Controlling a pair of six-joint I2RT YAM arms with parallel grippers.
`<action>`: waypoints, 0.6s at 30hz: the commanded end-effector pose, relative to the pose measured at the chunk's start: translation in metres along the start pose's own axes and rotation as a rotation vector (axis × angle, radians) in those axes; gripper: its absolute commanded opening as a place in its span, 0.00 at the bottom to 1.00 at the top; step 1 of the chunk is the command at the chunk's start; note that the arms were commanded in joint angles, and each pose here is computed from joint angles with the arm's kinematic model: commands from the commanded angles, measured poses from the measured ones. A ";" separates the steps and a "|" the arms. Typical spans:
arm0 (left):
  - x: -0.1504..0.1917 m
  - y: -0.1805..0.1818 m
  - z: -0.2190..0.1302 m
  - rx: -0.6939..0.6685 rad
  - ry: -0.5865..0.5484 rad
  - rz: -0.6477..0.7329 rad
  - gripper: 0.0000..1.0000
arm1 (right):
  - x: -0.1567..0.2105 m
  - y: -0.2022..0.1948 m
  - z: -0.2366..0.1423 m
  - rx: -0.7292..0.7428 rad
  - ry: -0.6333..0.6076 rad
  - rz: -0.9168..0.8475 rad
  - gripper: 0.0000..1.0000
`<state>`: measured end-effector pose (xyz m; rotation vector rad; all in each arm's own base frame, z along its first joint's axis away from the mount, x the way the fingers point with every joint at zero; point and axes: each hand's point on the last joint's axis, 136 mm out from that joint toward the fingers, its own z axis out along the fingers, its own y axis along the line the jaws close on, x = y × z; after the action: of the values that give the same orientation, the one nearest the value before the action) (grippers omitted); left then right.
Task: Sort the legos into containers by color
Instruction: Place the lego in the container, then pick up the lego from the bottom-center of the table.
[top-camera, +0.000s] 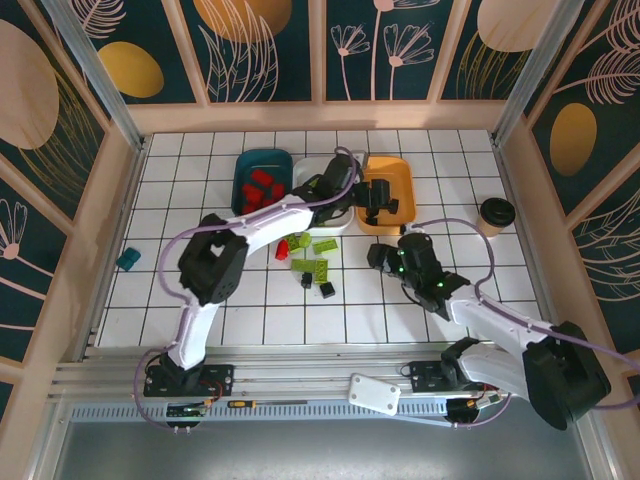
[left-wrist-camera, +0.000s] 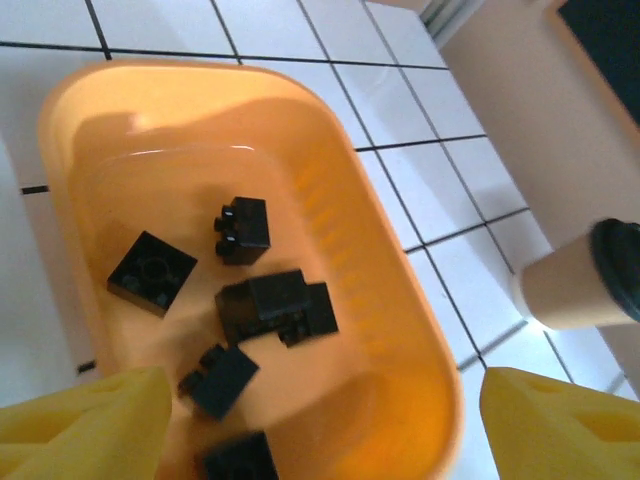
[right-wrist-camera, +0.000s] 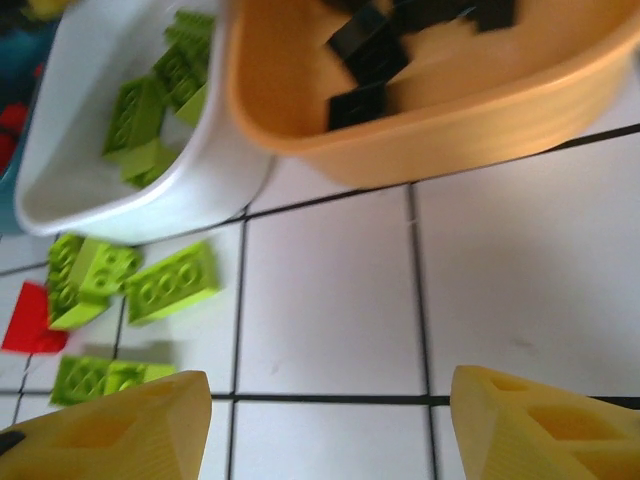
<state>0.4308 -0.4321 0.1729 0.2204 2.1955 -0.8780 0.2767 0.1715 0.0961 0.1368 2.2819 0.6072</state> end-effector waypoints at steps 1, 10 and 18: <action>-0.040 -0.038 -0.062 0.126 -0.137 -0.006 0.87 | 0.001 0.038 0.010 -0.110 0.024 -0.053 0.65; 0.031 0.021 -0.164 0.049 -0.167 -0.066 0.98 | 0.038 0.092 0.045 -0.227 0.160 -0.068 0.65; 0.081 0.087 -0.230 -0.137 -0.210 -0.111 0.98 | 0.060 0.110 0.069 -0.251 0.243 -0.070 0.65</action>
<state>0.2794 -0.2506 0.1869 0.0290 2.0888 -0.8413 0.2698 0.2883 0.0519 -0.1257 2.4470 0.8243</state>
